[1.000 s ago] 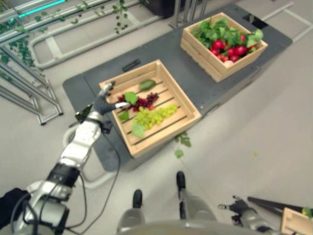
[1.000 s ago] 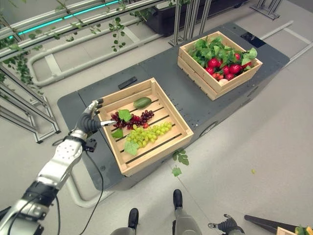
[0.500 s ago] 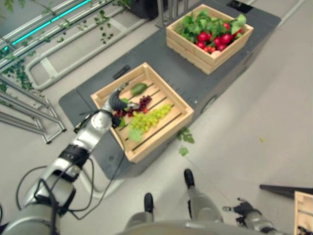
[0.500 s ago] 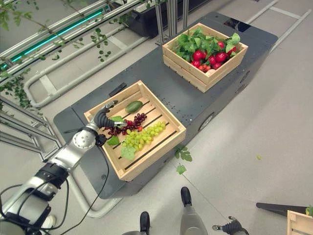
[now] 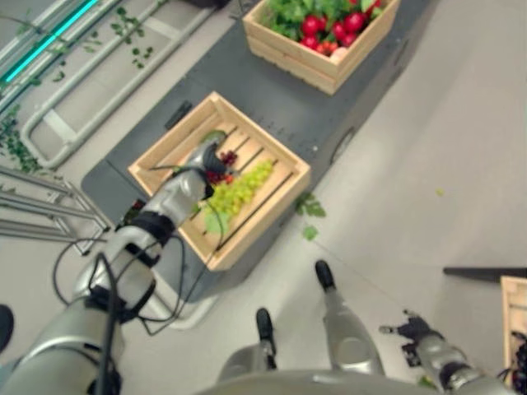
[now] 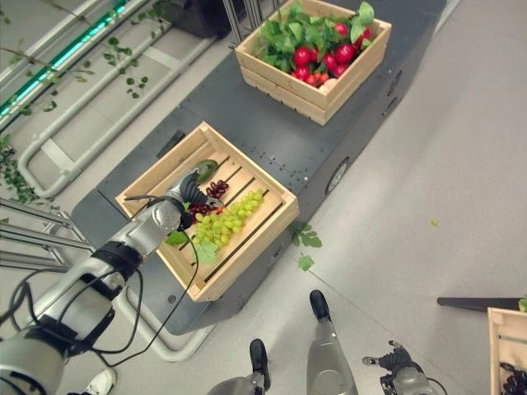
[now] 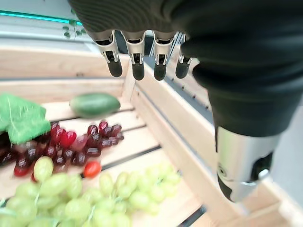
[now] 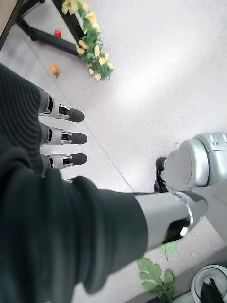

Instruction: Pick up the fruits from the basket on one side to the basket on the other side

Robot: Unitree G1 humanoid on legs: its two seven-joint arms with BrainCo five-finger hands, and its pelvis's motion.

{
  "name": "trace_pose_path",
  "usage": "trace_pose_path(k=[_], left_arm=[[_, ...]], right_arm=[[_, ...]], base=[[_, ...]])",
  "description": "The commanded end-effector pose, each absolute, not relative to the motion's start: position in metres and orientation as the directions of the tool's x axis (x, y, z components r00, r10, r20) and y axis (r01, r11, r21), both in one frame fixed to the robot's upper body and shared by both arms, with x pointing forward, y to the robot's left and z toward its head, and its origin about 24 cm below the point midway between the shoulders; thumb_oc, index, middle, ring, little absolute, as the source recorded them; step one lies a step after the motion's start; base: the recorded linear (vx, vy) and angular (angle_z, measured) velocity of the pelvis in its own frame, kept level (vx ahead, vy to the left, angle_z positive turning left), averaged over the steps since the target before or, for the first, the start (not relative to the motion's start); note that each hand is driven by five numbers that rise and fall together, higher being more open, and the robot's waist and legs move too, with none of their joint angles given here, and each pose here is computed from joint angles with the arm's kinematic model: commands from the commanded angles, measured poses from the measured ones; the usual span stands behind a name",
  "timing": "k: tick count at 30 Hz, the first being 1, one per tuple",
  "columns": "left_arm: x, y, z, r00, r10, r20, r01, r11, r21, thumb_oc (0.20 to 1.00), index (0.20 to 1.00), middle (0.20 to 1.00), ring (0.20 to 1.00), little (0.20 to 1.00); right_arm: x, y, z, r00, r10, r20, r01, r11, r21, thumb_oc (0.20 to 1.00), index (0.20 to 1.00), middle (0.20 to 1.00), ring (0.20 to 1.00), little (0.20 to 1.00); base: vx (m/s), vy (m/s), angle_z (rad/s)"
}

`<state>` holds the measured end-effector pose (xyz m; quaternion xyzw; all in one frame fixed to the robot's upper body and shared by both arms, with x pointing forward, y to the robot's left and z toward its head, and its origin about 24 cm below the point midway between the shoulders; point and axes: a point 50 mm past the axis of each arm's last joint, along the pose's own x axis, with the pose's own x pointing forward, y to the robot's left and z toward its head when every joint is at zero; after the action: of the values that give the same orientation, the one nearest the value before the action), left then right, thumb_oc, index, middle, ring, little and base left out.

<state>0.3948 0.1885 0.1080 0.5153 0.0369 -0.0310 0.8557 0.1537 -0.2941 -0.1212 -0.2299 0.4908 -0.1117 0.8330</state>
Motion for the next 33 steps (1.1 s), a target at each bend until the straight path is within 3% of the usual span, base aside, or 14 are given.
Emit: trace_pose_path(k=[1,9,20,33], left_arm=[[0.409,0.201,0.140,0.998,0.065,-0.022,-0.004,0.368,0.930,1.000,1.000,1.000,1.000,1.000],[0.402,0.214,0.109,0.981,0.141,-0.135,0.090,0.286,0.954,1.000,1.000,1.000,1.000,1.000],[0.398,0.217,0.098,0.974,0.170,-0.153,0.100,0.283,0.954,1.000,1.000,1.000,1.000,1.000],[0.394,0.256,0.114,0.930,0.358,-0.084,-0.113,0.493,0.863,1.000,1.000,1.000,1.000,1.000]], right_arm=[[0.150,-0.300,-0.120,0.494,-0.439,-0.750,-0.035,0.852,-0.522,1.000,1.000,1.000,1.000,1.000],[0.159,-0.301,-0.114,0.532,-0.456,-0.713,0.008,0.845,-0.534,1.000,1.000,1.000,1.000,1.000],[0.171,-0.296,-0.108,0.591,-0.446,-0.672,0.019,0.841,-0.541,1.000,1.000,1.000,1.000,1.000],[0.177,-0.273,-0.111,0.642,-0.402,-0.653,0.030,0.864,-0.503,1.000,1.000,1.000,1.000,1.000]], base=[[-0.01,0.043,-0.18],[-0.01,0.035,-0.22],[-0.02,0.006,-0.12],[-0.01,-0.007,-0.06]])
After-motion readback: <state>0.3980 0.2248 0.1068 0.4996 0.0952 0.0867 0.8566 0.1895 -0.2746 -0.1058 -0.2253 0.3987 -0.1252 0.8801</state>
